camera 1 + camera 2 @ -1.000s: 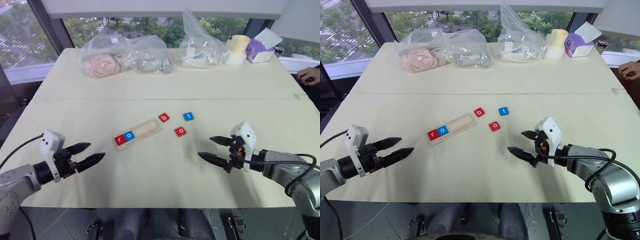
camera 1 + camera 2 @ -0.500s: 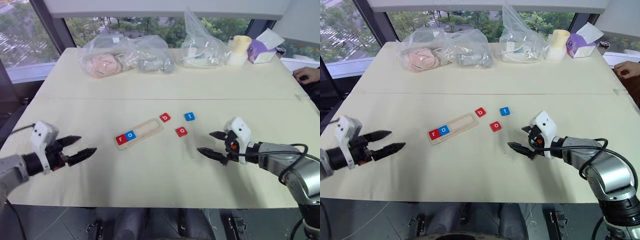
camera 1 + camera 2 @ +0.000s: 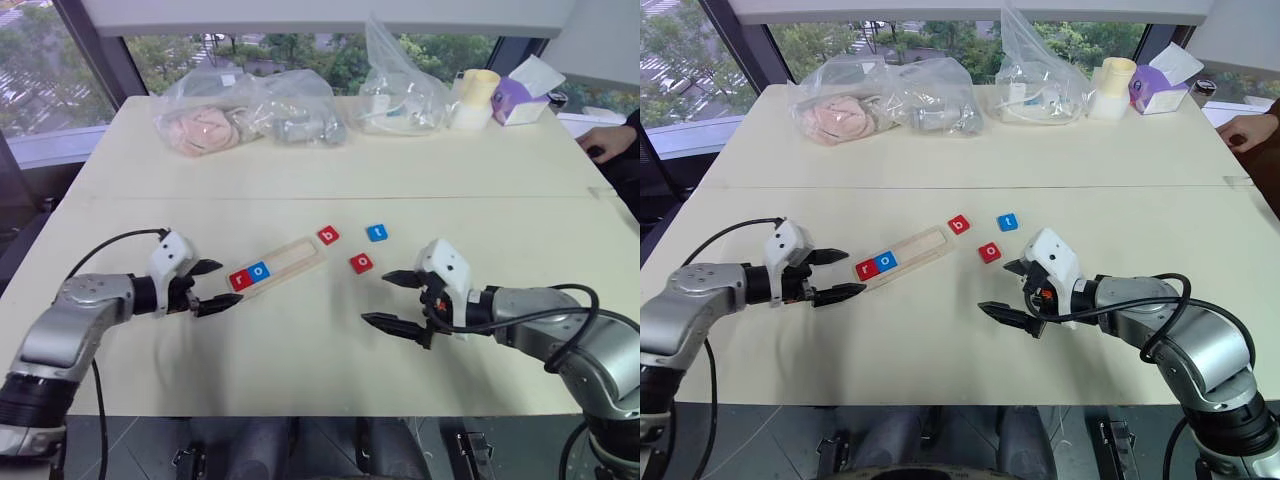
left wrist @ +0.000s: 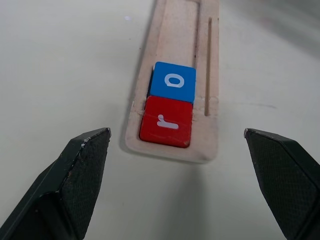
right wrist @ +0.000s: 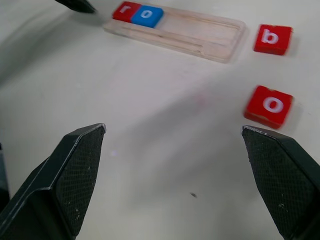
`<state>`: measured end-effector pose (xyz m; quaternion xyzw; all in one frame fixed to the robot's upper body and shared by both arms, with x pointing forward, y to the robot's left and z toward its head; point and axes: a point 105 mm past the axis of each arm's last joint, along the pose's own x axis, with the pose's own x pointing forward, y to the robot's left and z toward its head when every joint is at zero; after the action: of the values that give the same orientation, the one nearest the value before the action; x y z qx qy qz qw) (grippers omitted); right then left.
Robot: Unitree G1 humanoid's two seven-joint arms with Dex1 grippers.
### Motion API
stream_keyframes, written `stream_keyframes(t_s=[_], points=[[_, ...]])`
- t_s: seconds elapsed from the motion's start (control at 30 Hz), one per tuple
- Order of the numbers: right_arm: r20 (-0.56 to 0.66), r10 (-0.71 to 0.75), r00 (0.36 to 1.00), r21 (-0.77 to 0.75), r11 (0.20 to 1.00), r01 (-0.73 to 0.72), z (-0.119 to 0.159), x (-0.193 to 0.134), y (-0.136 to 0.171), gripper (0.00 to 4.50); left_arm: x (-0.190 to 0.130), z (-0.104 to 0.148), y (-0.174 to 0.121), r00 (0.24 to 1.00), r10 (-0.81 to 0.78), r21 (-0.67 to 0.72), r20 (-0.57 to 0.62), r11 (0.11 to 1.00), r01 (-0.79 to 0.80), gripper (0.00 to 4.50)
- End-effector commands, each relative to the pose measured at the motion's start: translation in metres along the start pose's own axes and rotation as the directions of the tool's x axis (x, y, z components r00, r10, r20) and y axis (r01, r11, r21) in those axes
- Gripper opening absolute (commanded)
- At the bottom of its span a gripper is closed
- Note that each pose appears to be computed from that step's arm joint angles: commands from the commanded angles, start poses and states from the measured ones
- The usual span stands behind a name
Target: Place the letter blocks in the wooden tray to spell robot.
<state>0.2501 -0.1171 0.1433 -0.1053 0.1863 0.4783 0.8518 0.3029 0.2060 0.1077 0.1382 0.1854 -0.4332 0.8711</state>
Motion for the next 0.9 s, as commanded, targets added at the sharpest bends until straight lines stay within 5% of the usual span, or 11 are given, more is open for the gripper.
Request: stream_keyframes(t_s=[0.03, 0.73, 0.9], points=[[0.023, 0.015, 1.0, -0.039, 0.999, -0.014, 0.008, -0.002, 0.008, 4.47, 0.002, -0.001, 0.001, 1.0, -0.012, 0.05, -0.012, 0.999, 0.012, 4.5], [0.013, -0.027, 1.0, -0.038, 0.999, 0.027, -0.003, 0.0, 0.003, 4.47, 0.031, -0.028, -0.004, 0.996, -0.064, 0.072, -0.065, 0.995, 0.069, 4.5], [0.008, -0.031, 0.999, -0.043, 0.999, 0.031, -0.003, -0.001, 0.003, 4.5, 0.033, -0.029, 0.0, 0.997, -0.046, 0.075, -0.063, 0.996, 0.05, 3.13]])
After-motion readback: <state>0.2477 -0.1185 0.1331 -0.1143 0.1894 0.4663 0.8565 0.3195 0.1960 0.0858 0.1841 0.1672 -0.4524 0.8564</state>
